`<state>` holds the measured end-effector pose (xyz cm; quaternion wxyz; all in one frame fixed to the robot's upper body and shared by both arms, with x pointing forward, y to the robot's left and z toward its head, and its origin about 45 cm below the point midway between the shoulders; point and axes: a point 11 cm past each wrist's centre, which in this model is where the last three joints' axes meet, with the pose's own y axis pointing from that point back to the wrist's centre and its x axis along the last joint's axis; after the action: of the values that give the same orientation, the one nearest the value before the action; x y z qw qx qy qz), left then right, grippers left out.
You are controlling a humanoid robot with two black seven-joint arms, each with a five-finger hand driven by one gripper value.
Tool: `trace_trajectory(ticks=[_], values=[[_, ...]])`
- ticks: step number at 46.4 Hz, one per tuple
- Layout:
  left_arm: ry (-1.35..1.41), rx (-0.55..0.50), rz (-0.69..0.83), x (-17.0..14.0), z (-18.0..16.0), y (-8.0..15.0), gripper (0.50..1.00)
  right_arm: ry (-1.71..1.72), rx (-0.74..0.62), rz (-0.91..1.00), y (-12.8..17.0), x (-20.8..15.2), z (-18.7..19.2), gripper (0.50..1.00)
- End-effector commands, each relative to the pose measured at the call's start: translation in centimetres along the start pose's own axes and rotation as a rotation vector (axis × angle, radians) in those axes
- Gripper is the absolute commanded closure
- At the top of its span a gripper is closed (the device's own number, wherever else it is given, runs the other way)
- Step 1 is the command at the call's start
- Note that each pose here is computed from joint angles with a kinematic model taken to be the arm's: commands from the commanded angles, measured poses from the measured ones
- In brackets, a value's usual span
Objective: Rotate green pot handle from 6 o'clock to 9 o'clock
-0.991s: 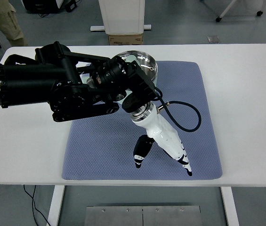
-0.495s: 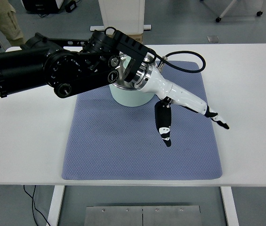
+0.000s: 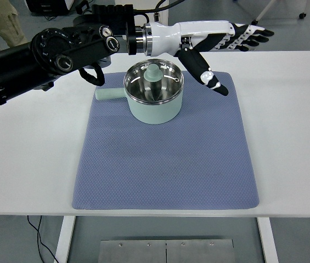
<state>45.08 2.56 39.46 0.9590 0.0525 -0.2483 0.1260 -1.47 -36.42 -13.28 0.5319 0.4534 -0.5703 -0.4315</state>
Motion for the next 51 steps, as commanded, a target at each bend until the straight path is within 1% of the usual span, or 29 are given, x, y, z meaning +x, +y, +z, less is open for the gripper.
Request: trace_trajectory(ticks=[1,7,13,21,32,40,51], values=[[0.031,0.000,0.064,1.3,-0.6,0.9,0.500,0.001,0.000,0.000,0.0,0.0,0.0,0.500],[0.087,0.006,0.176,3.3,-2.2,2.7,0.500,0.001,0.000,0.000,0.0,0.0,0.0,0.500],[0.128,0.009,0.258,4.6,-3.5,4.2,0.500,0.001,0.000,0.000,0.0,0.0,0.0,0.500],[0.181,0.016,0.380,6.8,-5.3,7.5,0.500,0.001,0.000,0.000,0.0,0.0,0.0,0.500],[0.195,0.070,0.503,8.8,-7.9,12.2,0.500,0.001,0.000,0.000,0.0,0.0,0.0,0.500],[0.206,0.121,0.569,8.9,-10.2,15.1,0.500,0.001,0.000,0.000,0.0,0.0,0.0,0.500],[0.246,0.177,0.616,7.2,-13.4,17.3,0.500,0.001,0.000,-0.002,0.0,0.0,0.0,0.500]])
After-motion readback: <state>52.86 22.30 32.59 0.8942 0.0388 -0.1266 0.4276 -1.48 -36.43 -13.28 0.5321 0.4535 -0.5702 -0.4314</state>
